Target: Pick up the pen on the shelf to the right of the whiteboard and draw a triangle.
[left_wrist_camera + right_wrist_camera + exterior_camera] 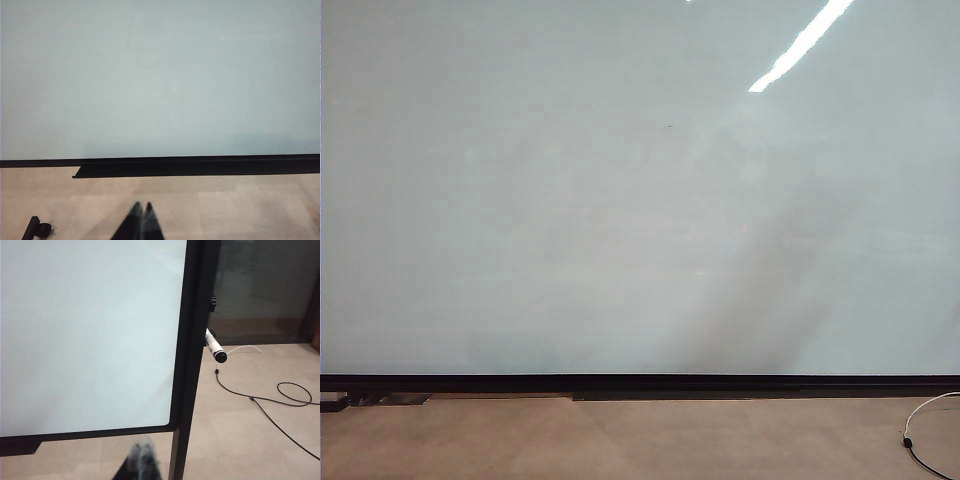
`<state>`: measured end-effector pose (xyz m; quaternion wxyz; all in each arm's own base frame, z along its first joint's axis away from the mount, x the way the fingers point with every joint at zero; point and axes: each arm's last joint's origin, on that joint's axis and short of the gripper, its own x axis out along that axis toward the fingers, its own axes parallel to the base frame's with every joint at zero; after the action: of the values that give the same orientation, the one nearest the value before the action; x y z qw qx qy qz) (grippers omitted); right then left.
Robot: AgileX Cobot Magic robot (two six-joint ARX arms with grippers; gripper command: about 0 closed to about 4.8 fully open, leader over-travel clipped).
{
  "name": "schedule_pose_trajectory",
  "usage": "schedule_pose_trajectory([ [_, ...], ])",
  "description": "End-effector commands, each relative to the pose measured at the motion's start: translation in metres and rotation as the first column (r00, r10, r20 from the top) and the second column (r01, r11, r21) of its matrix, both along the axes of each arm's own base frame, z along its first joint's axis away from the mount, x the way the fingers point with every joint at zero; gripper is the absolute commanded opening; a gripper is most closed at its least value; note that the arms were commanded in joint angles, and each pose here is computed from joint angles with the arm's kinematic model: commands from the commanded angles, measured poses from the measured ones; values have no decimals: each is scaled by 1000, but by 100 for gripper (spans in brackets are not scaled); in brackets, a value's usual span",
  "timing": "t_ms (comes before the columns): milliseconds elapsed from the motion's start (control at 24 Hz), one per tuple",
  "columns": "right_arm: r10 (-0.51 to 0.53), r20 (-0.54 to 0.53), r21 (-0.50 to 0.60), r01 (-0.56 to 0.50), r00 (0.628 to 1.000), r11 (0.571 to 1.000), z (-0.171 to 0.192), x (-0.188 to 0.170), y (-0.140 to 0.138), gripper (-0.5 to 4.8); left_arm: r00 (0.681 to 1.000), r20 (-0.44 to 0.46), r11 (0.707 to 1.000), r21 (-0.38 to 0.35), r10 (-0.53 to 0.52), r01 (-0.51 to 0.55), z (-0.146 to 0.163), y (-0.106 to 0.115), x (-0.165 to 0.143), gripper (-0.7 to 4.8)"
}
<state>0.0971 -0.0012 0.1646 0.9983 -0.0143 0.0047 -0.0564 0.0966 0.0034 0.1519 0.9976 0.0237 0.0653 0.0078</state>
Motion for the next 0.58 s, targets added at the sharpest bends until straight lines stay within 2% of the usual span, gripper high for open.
schedule_pose_trajectory([
  [42,-6,13,2,6,1000,1000,0,0,0,-6,1000,11,1000,1,-1,1,2,0,0,-5],
  [375,-5,14,3,5,1000,1000,0,0,0,-6,1000,11,1000,1,-1,1,2,0,0,-5],
  [458,65,54,43,-67,996,997,3,0,2,-5,1000,11,1000,1,-1,1,2,0,0,-5],
  [500,145,114,35,-150,983,988,9,0,4,-5,1000,11,1000,1,-1,1,2,0,0,-5],
  [583,190,219,23,-199,957,980,19,-2,6,-5,1000,11,1000,1,-1,1,2,0,0,-5],
])
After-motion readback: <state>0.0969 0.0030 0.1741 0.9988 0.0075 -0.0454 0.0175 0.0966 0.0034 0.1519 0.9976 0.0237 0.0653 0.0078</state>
